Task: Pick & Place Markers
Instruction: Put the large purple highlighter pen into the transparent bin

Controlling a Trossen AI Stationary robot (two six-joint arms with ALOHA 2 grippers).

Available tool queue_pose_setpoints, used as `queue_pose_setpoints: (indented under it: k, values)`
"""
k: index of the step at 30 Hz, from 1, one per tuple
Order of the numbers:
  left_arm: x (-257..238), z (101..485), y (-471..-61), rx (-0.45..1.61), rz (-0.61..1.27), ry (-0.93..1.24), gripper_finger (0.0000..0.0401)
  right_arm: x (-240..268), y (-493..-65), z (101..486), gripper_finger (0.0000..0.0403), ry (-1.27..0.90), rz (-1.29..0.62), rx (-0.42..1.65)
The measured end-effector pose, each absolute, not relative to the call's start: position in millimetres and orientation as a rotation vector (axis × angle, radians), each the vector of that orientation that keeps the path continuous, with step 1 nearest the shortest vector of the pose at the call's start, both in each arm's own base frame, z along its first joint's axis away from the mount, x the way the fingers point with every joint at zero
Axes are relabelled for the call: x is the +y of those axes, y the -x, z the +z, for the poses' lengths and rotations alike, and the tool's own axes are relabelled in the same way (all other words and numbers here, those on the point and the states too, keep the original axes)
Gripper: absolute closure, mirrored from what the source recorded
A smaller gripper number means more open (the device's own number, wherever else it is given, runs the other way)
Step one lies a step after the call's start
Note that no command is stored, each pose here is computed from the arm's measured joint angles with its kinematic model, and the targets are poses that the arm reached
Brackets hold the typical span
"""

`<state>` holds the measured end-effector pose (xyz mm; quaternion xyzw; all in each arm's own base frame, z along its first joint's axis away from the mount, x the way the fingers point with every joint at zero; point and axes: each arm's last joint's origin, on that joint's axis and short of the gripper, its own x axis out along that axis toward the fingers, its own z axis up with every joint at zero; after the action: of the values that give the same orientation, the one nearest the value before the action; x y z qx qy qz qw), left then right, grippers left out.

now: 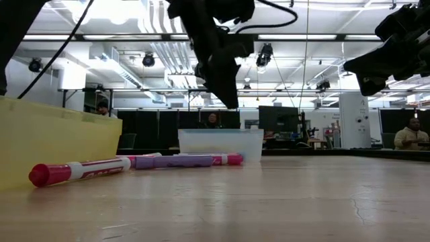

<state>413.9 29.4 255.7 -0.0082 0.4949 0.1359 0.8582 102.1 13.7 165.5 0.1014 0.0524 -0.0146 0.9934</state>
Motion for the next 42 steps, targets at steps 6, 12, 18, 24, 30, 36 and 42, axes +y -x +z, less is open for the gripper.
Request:
queue_pose_setpoints:
  k: [6,12,18,24,30,36,42]
  values:
    - [-4.6,239.3,-407.1,1.12,0.195,0.045,0.0252,13.7,-102.1,165.5,0.0394,-0.203,-0.029,0.105]
    - [-27.1,213.1,-394.7,1.204,0.207,0.071,0.0252,13.7,-102.1,165.5,0.0394,-0.203,-0.029,0.105]
    - [-34.6,185.0,-379.5,1.287,0.245,0.091,0.0252,13.7,-102.1,165.5,0.0394,-0.203,-0.029,0.105]
    - [-35.1,173.6,-372.1,1.32,0.292,0.137,0.0252,13.7,-102.1,165.5,0.0394,-0.203,-0.029,0.105]
    - [-36.9,173.5,-373.3,1.303,0.3,0.159,0.0252,13.7,-102.1,165.5,0.0394,-0.203,-0.029,0.105]
    - [-37.6,173.0,-377.2,1.261,0.302,0.193,0.0252,13.7,-102.1,165.5,0.0394,-0.203,-0.029,0.105]
    - [-41.7,162.1,-379.0,1.203,0.233,0.244,0.0272,13.7,-102.1,165.5,0.0394,-0.203,-0.029,0.105]
